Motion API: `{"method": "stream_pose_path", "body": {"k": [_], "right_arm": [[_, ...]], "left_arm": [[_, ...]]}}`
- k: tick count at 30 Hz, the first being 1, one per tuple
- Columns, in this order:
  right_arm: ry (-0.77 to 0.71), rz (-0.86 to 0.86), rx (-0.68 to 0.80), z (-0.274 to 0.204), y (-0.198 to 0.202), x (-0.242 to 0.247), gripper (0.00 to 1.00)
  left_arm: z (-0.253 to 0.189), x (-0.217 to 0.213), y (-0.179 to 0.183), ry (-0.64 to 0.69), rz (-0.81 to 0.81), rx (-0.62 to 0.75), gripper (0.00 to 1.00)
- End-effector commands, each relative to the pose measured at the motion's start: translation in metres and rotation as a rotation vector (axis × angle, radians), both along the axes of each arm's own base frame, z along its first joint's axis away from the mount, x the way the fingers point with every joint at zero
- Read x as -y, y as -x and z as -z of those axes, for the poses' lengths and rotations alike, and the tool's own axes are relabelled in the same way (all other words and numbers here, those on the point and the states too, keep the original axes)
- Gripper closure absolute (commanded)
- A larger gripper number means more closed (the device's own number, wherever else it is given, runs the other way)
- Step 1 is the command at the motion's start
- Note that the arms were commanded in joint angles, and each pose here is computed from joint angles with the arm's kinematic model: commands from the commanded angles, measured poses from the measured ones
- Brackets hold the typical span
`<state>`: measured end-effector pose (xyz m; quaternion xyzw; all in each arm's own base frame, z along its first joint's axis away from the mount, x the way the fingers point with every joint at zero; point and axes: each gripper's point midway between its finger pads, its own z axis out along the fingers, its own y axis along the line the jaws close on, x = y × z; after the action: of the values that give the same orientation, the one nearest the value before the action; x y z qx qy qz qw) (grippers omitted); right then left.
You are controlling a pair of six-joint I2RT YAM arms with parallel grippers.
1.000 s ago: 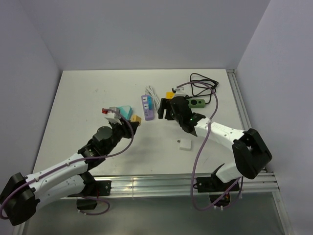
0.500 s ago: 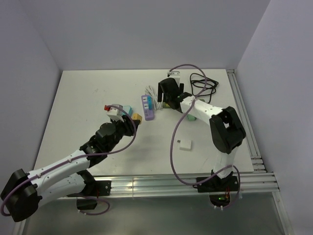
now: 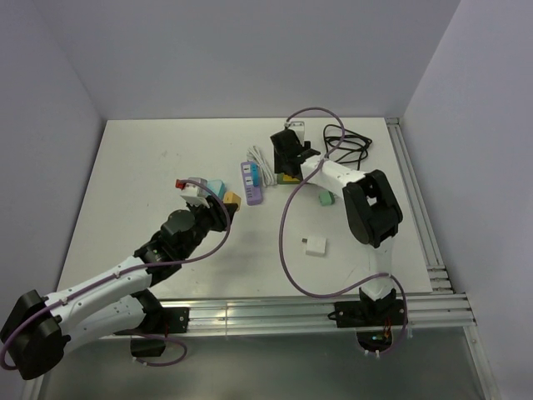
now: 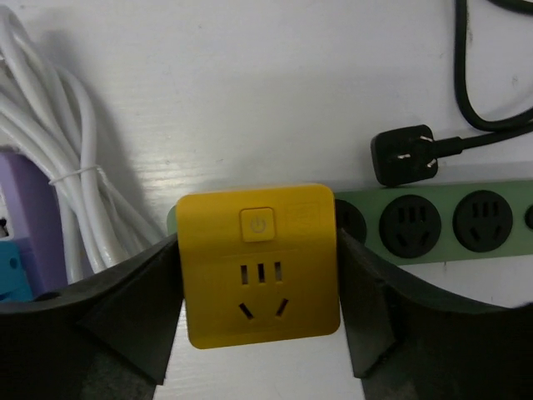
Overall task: Insert the plug
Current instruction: Move the socket to the center of the board.
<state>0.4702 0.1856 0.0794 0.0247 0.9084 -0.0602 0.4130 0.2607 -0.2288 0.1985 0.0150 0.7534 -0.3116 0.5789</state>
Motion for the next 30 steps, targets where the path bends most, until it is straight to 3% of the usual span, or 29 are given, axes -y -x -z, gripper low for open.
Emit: {"method": "stream_pose_path", "body": {"k": [1, 3, 7, 16, 30], "right_arm": [[-0.034, -0.028, 0.007, -0.008, -0.002, 0.001, 0.30], [-0.050, -0.056, -0.009, -0.001, 0.006, -0.001, 0.42], [-0.085, -0.092, -0.017, 0.000, 0.023, -0.002, 0.55], [-0.098, -0.228, -0.045, -0.008, 0.065, -0.035, 0.55], [-0.193, -0.583, -0.163, -0.013, 0.167, -0.180, 0.52]], "left_arm": [[-0.019, 0.001, -0.001, 0.047, 0.004, 0.053, 1.00], [-0.017, 0.001, -0.001, 0.048, 0.004, 0.050, 1.00], [-0.012, 0.006, 0.000, 0.038, 0.027, 0.036, 1.00], [-0.012, 0.001, 0.001, 0.053, 0.011, 0.031, 1.00], [-0.016, -0.042, 0.009, 0.115, -0.162, -0.030, 1.00]]}}
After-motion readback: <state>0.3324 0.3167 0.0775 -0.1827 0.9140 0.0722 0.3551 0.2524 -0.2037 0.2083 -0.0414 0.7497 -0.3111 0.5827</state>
